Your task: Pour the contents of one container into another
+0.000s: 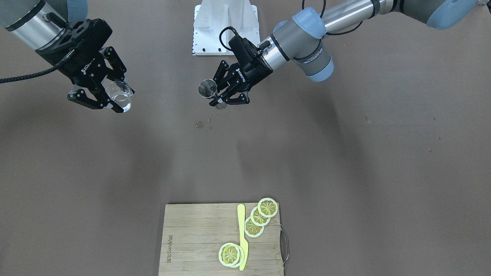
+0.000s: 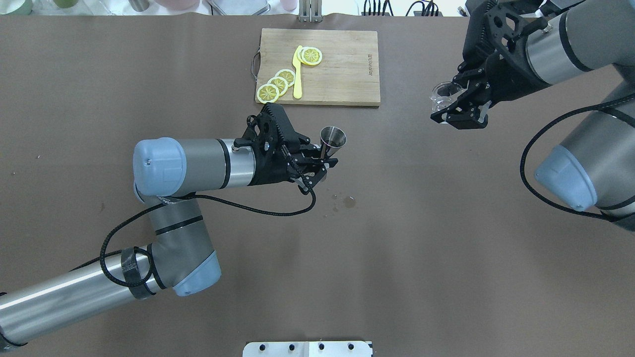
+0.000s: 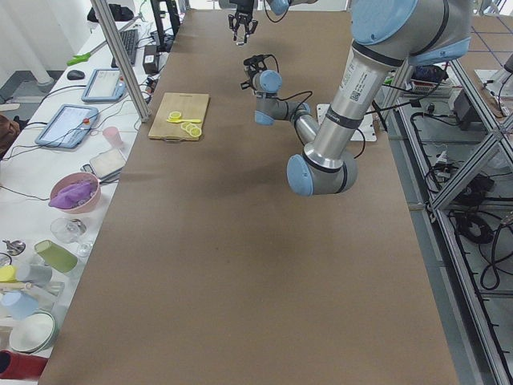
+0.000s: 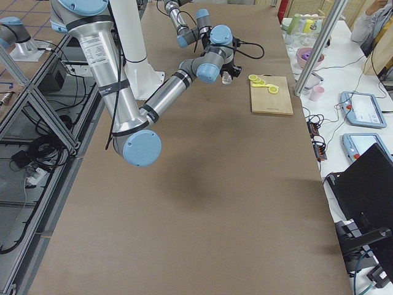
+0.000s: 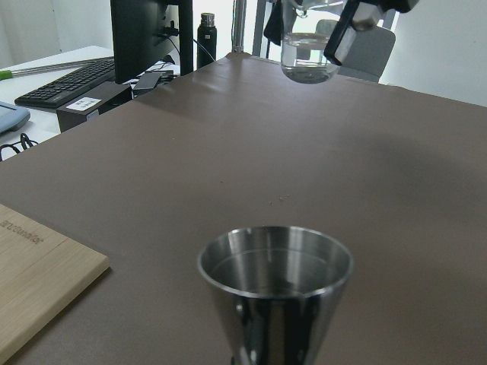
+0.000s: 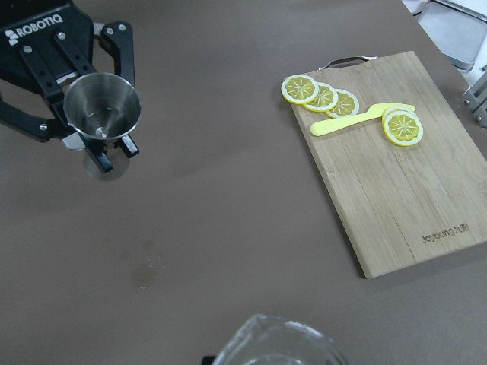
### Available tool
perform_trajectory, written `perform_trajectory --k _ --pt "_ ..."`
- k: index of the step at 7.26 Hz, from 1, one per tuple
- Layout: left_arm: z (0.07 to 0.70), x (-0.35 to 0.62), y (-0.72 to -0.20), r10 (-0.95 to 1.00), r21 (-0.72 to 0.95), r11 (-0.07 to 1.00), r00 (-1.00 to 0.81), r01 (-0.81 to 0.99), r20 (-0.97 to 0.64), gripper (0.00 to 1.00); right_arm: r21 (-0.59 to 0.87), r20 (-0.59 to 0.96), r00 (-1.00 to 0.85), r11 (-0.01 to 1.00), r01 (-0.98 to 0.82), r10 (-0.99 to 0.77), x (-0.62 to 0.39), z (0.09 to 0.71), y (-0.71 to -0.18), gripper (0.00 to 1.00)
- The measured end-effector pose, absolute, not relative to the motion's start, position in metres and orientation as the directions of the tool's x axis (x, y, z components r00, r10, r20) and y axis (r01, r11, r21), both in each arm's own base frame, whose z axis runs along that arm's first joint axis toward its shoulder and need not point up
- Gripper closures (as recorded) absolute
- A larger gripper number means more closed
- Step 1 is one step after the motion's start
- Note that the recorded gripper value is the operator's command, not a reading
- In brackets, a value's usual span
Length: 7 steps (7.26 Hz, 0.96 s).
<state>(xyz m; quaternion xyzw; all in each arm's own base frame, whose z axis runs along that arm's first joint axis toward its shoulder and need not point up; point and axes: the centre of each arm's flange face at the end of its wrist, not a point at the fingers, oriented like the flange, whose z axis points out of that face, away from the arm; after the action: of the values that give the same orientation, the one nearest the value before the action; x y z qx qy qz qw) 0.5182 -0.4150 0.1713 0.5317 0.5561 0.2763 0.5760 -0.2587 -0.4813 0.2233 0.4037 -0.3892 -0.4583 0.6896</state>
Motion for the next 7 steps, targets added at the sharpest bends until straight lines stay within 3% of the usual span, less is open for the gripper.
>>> perform_trajectory --k 7 --pt "0.174 0.522 -0.404 0.919 0.915 0.272 0.203 0.298 -0.339 1.0 0.897 0.105 0.231 0.192 0.399 -0.967 -0.285 0.189 -0.471 1.0"
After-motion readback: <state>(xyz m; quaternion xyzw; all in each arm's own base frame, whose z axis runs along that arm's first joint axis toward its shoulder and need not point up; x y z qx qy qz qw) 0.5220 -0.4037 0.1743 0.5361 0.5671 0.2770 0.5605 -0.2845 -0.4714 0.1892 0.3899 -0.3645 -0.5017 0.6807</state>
